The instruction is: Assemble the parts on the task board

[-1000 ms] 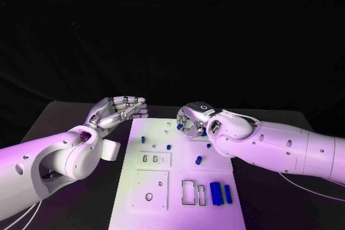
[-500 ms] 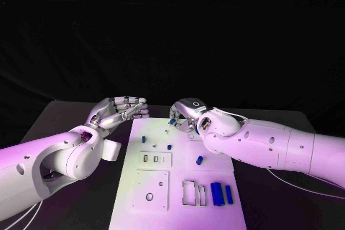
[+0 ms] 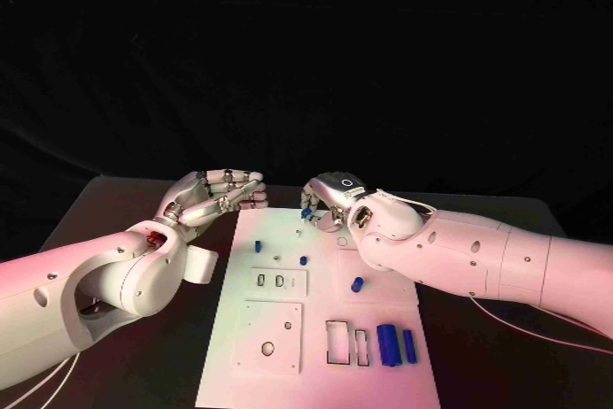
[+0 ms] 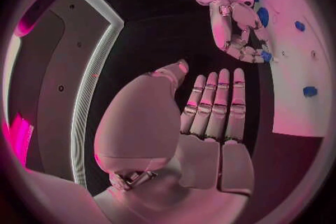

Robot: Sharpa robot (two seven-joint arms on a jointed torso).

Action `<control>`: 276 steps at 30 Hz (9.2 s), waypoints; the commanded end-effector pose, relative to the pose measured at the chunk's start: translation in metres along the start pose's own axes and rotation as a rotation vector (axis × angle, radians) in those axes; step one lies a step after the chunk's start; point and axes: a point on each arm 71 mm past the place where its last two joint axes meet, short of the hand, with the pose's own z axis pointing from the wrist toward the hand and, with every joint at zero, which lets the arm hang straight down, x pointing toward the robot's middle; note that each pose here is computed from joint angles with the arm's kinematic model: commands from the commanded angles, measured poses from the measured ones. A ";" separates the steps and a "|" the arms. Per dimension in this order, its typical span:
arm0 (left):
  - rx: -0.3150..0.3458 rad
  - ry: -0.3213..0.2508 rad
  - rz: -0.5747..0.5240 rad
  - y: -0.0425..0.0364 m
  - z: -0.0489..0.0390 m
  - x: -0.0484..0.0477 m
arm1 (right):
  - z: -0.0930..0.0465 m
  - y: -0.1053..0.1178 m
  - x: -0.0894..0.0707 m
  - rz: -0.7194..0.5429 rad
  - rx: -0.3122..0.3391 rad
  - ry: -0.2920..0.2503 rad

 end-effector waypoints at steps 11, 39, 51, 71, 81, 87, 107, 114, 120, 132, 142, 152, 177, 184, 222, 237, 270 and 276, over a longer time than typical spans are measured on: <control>0.009 0.022 -0.005 -0.0022 0.0011 0.0028 | 0.001 0.002 0.007 -0.007 -0.009 0.046; 0.014 0.024 -0.003 -0.0053 0.0026 0.0027 | 0.006 0.004 0.011 -0.007 0.003 0.036; 0.013 0.025 -0.003 -0.0055 0.0027 0.0020 | 0.004 0.005 0.011 0.015 -0.013 0.036; 0.007 0.006 0.000 -0.0038 0.0027 -0.0080 | -0.065 -0.065 -0.023 0.314 0.204 0.053; 0.005 0.001 0.001 -0.0022 0.0041 -0.0113 | -0.086 -0.106 -0.025 0.390 0.342 0.155; 0.005 0.003 0.000 -0.0017 0.0046 -0.0113 | -0.083 -0.110 -0.021 0.362 0.350 0.178; 0.003 0.007 -0.002 -0.0020 0.0037 -0.0112 | -0.068 -0.096 -0.003 0.295 0.313 0.193; 0.002 0.008 -0.003 -0.0021 0.0037 -0.0109 | -0.066 -0.095 -0.001 0.277 0.309 0.192; 0.002 0.010 -0.003 -0.0020 0.0038 -0.0107 | -0.065 -0.093 0.001 0.273 0.304 0.199; 0.000 0.011 -0.004 -0.0020 0.0036 -0.0107 | -0.064 -0.091 0.005 0.244 0.296 0.221; 0.000 0.008 -0.003 -0.0020 0.0033 -0.0117 | -0.065 -0.094 0.010 0.222 0.300 0.240; -0.001 0.008 -0.002 -0.0019 0.0033 -0.0120 | -0.065 -0.089 0.007 0.226 0.271 0.197; -0.004 0.009 -0.003 -0.0013 0.0043 -0.0109 | -0.052 -0.014 -0.020 0.059 0.005 -0.035; -0.005 0.012 -0.005 -0.0013 0.0046 -0.0096 | -0.042 0.014 -0.014 0.034 -0.059 -0.036; -0.006 0.021 -0.008 -0.0014 0.0056 -0.0062 | -0.013 0.043 0.031 0.023 -0.064 0.036; -0.008 0.022 -0.009 -0.0012 0.0055 -0.0062 | -0.010 0.044 0.032 0.034 -0.069 0.031; -0.008 -0.001 0.002 0.0016 0.0059 -0.0213 | -0.121 -0.103 -0.026 0.530 0.139 0.028; -0.008 -0.003 0.003 0.0028 0.0071 -0.0227 | -0.133 -0.127 -0.016 0.516 0.184 0.053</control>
